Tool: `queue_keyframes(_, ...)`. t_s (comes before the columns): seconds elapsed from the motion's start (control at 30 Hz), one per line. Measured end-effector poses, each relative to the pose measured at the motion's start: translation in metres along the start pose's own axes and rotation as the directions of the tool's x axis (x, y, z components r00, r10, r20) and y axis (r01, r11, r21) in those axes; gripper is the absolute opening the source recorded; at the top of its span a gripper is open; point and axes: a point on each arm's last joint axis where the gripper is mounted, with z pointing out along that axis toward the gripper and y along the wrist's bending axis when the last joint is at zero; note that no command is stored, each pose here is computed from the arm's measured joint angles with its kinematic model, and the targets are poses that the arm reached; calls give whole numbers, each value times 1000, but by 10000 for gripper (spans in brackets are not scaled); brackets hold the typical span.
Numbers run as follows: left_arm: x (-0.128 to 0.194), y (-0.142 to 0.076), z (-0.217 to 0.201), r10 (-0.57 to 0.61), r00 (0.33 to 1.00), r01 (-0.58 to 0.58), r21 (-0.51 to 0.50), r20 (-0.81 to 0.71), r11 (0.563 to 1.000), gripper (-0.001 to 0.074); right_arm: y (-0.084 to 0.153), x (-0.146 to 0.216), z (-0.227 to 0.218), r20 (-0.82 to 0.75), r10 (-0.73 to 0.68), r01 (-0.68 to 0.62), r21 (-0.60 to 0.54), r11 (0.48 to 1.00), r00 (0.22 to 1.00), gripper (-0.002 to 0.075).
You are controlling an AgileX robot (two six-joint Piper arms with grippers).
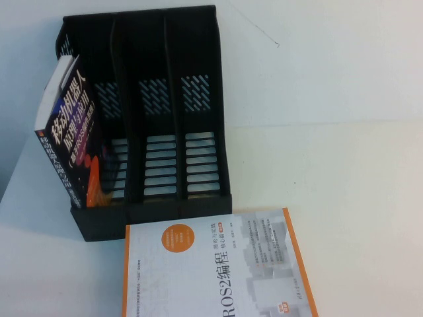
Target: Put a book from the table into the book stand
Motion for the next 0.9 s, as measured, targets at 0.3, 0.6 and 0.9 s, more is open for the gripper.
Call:
queue_keyframes(0.3, 0, 0, 0, -3, 1000, 3, -2, 0, 1000, -3, 0, 0, 0, 0, 0, 0, 0, 1000, 1000, 8)
queue_keyframes(0.6, 0, 0, 0, -8, 1000, 8, -2, 0, 1000, -3, 0, 0, 0, 0, 0, 0, 0, 1000, 1000, 8)
queue_keyframes(0.9, 0, 0, 0, -10, 1000, 10, -2, 0, 1000, -3, -16, 2, -1, 61, -99, 80, 261, 962, 993, 8)
